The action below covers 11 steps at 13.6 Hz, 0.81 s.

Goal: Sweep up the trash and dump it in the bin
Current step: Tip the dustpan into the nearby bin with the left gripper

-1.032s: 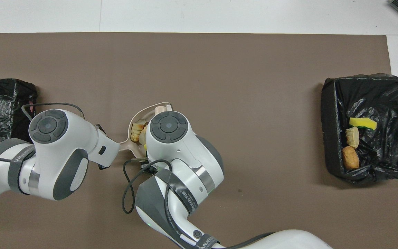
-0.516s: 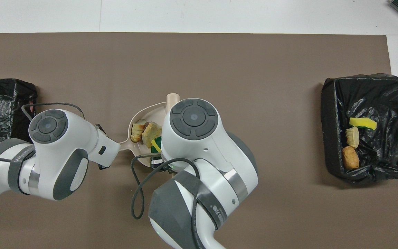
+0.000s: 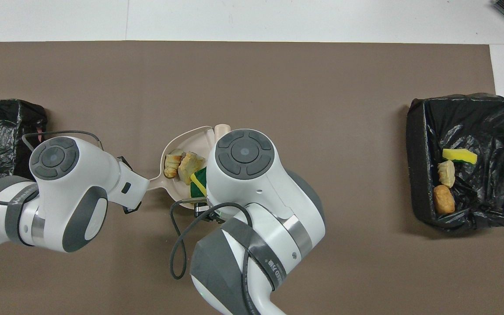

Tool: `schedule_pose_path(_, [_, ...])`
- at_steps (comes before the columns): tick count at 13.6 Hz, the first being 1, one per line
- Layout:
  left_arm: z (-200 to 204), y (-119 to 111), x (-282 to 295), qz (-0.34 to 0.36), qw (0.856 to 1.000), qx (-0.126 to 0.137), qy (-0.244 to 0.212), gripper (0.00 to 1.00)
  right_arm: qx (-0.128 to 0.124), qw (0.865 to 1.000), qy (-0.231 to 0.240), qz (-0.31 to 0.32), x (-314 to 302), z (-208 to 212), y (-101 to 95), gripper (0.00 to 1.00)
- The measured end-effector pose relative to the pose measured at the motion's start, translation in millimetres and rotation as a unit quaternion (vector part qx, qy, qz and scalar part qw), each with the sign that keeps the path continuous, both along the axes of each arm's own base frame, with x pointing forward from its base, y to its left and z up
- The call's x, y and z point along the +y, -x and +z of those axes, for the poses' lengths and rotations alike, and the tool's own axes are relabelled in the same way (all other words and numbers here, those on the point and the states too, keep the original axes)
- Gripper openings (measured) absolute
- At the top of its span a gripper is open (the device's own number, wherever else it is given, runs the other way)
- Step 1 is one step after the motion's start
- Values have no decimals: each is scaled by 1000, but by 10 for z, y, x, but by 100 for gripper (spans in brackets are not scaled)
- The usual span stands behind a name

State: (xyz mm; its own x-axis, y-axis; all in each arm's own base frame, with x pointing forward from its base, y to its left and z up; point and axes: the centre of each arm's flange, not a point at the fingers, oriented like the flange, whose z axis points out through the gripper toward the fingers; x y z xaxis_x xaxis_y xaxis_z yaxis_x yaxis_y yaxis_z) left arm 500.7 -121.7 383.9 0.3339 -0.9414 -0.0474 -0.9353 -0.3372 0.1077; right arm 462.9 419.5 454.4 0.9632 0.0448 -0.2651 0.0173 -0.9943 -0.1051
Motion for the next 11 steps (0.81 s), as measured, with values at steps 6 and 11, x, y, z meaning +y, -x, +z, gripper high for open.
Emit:
schedule_pose_path(6, [573,-136,1263,119,993,1,-1,32,3,999,47,-18,186,-406,923,26])
schedule_pose_path(11, [1105,-246,2175,150,987,-57,20,32,-11,998,57,-18,464,-974,1617,26])
